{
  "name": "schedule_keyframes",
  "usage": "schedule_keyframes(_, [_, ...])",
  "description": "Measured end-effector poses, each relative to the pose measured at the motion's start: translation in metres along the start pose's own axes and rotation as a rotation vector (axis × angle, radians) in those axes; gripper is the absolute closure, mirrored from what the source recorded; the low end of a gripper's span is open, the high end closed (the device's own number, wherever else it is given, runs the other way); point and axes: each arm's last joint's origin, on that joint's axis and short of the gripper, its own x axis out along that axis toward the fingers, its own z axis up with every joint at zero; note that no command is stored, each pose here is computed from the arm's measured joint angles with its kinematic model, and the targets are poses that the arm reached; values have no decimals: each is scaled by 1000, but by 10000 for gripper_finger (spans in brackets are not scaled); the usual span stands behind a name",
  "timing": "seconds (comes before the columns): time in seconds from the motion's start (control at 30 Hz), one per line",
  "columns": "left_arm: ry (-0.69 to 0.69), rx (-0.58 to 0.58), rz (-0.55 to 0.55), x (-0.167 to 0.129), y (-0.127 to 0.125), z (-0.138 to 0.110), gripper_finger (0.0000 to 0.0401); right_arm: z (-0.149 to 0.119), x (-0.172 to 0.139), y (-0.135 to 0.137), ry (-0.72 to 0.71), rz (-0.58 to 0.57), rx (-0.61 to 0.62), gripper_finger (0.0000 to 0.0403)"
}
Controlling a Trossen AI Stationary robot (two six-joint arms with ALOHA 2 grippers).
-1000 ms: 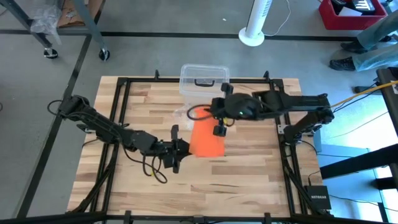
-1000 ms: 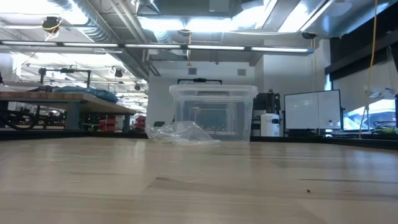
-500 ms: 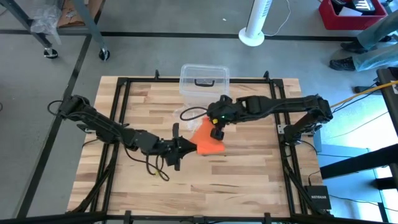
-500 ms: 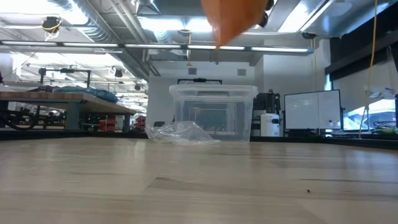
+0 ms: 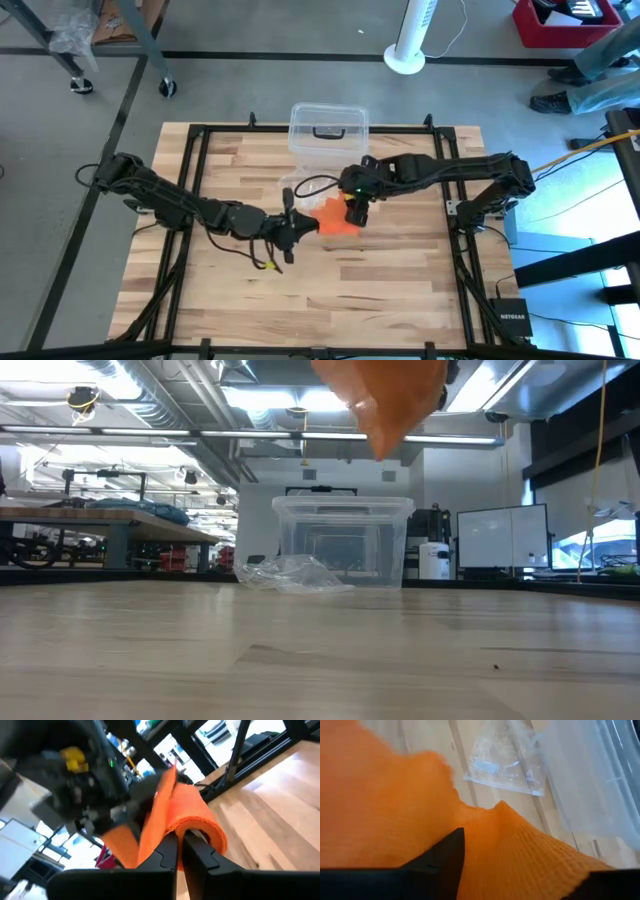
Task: Roll bandage
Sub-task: Roll the orange bandage
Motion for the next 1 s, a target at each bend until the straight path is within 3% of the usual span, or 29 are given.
schedule_keyframes(0.33, [46,-12,-7,2,2,-7,398,9,-23,0,4,86,3,187])
schedule_keyframes(0.5, [46,-12,-9,2,2,-7,398,14,-22,-5,-96,-107,48,187])
schedule_keyframes(0.57, [42,-11,-21,2,1,-7,398,14,-19,-5,-114,-136,95,187])
schedule_keyframes(0.73, [63,7,-42,2,0,-9,398,5,-13,-7,49,36,221,187])
schedule_keyframes(0.87, [91,21,-55,3,-1,-13,398,2,-15,-10,29,-79,294,187])
schedule_keyframes(1.0, [187,27,-38,4,2,-23,398,1,-13,-5,82,37,290,188])
